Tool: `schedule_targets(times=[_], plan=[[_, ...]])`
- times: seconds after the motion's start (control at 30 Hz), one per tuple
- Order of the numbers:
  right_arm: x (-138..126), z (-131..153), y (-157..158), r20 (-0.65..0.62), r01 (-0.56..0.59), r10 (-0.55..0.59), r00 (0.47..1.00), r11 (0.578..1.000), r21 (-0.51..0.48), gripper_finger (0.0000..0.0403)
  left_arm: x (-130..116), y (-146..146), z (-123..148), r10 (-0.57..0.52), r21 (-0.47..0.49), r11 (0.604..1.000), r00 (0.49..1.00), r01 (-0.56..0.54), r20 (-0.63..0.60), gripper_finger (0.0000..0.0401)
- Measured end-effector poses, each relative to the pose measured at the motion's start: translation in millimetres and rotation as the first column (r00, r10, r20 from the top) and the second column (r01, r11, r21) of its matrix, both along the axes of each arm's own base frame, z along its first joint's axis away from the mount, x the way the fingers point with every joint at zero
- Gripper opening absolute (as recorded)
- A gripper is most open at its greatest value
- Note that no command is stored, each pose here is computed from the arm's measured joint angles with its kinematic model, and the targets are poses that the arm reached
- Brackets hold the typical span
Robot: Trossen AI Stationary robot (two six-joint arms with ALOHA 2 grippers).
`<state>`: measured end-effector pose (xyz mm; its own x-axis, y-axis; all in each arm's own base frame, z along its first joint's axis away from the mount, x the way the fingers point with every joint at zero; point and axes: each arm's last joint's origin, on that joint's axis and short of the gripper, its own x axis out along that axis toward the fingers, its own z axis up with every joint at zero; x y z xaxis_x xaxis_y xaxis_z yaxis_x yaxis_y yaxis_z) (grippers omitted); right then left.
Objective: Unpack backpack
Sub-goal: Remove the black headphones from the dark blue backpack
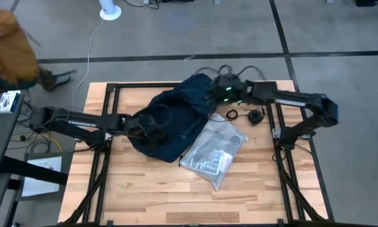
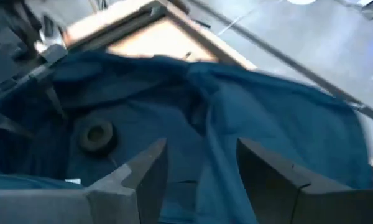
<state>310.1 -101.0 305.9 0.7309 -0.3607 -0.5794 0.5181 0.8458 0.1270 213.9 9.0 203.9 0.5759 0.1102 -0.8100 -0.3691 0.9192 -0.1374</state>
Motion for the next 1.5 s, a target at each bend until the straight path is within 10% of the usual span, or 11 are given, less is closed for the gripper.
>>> schedule_targets(times=[0.43,0.8,1.13,1.5], plan=[[70,-115,1,-0.134,-0.171,0.195,0.972,0.971,0.170,0.0008,45,-27,-59,-0.331,-0.246,0.916,0.943,0.316,-0.024,0.0207],[42,-123,22,-0.420,-0.232,0.337,0.843,0.931,0.281,0.0002,52,-31,-77,-0.331,-0.271,0.914,0.941,0.303,-0.063,0.0207],[57,-109,16,-0.403,-0.537,0.503,0.765,0.843,0.032,0.0010,55,-31,-76,-0.332,-0.249,0.916,0.943,0.316,-0.025,0.0207],[64,-94,-6,-0.275,-0.479,0.438,0.856,0.872,-0.099,0.0088,55,-31,-76,-0.330,-0.245,0.917,0.944,0.315,-0.022,0.0207]])
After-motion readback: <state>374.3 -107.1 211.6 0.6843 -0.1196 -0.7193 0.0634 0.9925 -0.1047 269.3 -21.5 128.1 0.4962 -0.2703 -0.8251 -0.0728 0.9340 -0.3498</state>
